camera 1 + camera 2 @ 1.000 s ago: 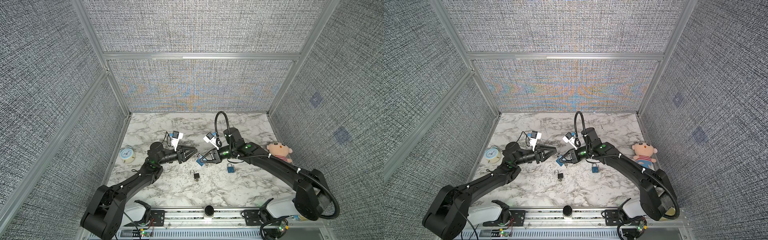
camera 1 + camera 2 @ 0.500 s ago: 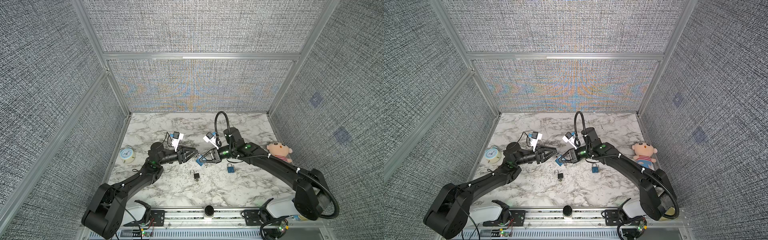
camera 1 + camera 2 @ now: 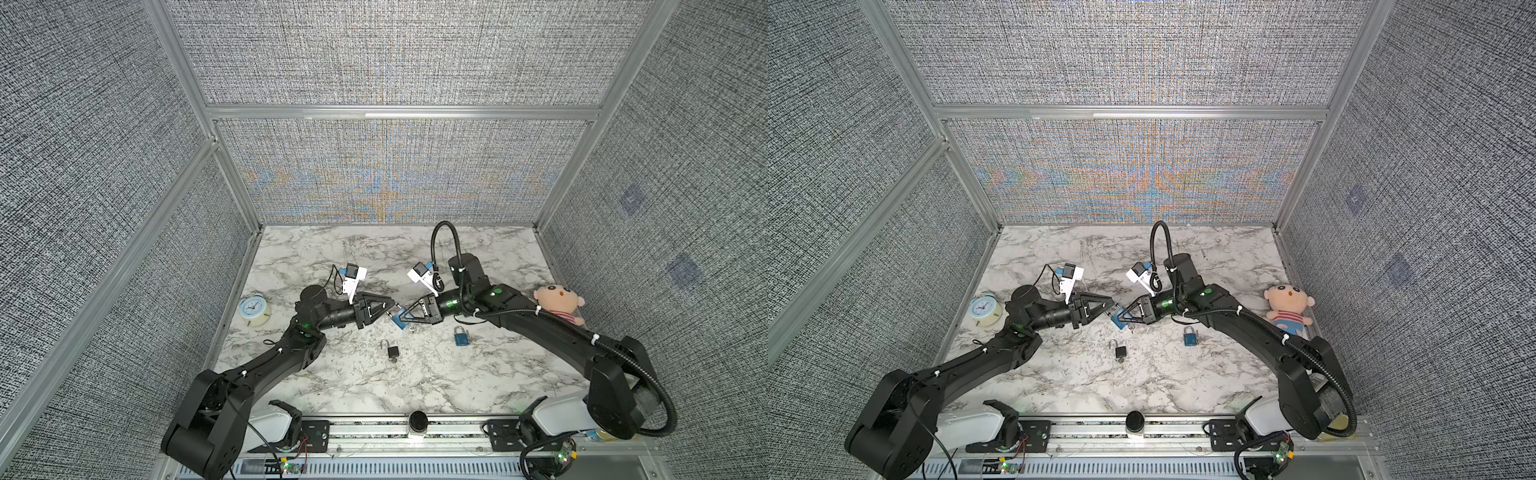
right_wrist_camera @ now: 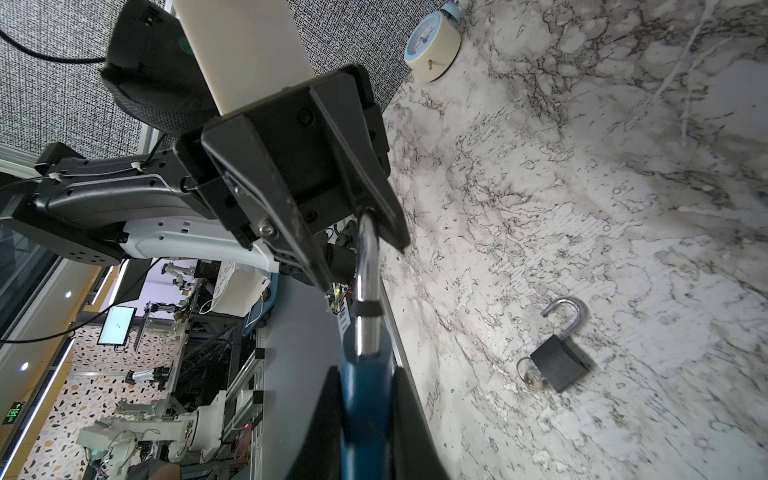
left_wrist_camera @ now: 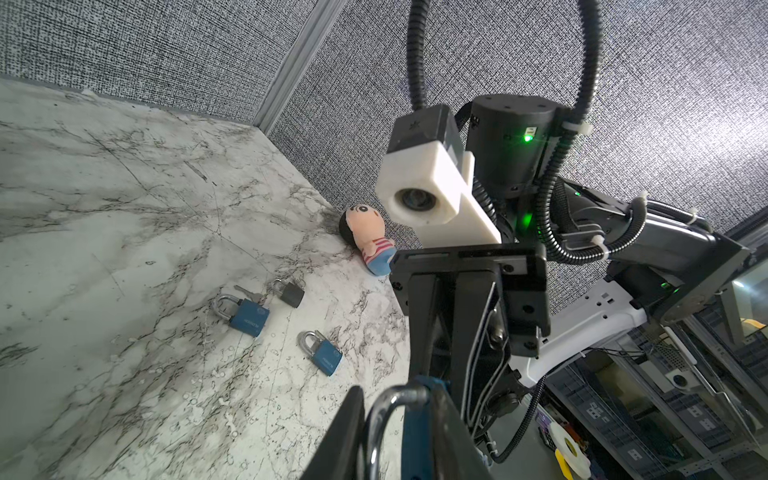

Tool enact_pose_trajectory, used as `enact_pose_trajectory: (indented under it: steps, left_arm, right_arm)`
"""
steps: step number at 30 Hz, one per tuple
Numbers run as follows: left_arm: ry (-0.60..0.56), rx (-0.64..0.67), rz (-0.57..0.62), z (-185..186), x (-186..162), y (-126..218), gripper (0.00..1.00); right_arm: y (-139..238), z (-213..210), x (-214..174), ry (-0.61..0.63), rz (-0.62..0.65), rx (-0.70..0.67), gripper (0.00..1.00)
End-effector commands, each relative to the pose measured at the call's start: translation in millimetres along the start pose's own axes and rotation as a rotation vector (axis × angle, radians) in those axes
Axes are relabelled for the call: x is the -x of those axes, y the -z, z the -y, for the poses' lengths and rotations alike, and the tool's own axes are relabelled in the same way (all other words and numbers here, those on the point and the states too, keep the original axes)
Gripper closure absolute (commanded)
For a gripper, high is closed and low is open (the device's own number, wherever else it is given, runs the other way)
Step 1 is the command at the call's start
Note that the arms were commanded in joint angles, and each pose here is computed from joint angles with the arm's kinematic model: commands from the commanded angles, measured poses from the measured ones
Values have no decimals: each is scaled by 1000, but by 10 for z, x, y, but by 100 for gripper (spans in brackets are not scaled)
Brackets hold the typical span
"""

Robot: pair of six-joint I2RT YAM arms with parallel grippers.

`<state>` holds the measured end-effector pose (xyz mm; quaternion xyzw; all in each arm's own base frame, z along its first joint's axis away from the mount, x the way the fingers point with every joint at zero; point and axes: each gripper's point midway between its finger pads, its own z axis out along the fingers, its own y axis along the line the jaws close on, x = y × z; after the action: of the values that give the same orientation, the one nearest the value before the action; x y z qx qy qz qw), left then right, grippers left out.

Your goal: Lock with the key

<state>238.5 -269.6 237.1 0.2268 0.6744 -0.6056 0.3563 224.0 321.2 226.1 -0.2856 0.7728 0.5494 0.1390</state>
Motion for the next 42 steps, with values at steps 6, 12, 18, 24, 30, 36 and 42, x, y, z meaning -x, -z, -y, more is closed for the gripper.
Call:
enact_pose_trajectory:
  steps: [6,12,18,24,30,36,42]
  left_arm:
    - [-13,-2,-9,12,-21,8,74]
    - [-9,2,-9,-3,-22,7,82]
    - [-3,-7,-12,18,-26,7,88]
    - [2,-9,-14,25,-26,7,95]
    - [21,-5,-18,30,-30,12,100]
    - [23,29,-22,19,-5,24,100]
    - [38,37,-29,3,-39,31,100]
  right_arm:
    - [28,-116,51,35,17,38,100]
    - [39,-133,45,39,21,40,100]
    - [31,-131,39,33,22,50,100]
    - [37,-156,77,38,36,56,100]
    - [34,-119,82,39,41,35,100]
    - [20,-14,99,37,51,-11,100]
    - [14,-16,156,45,71,-13,100]
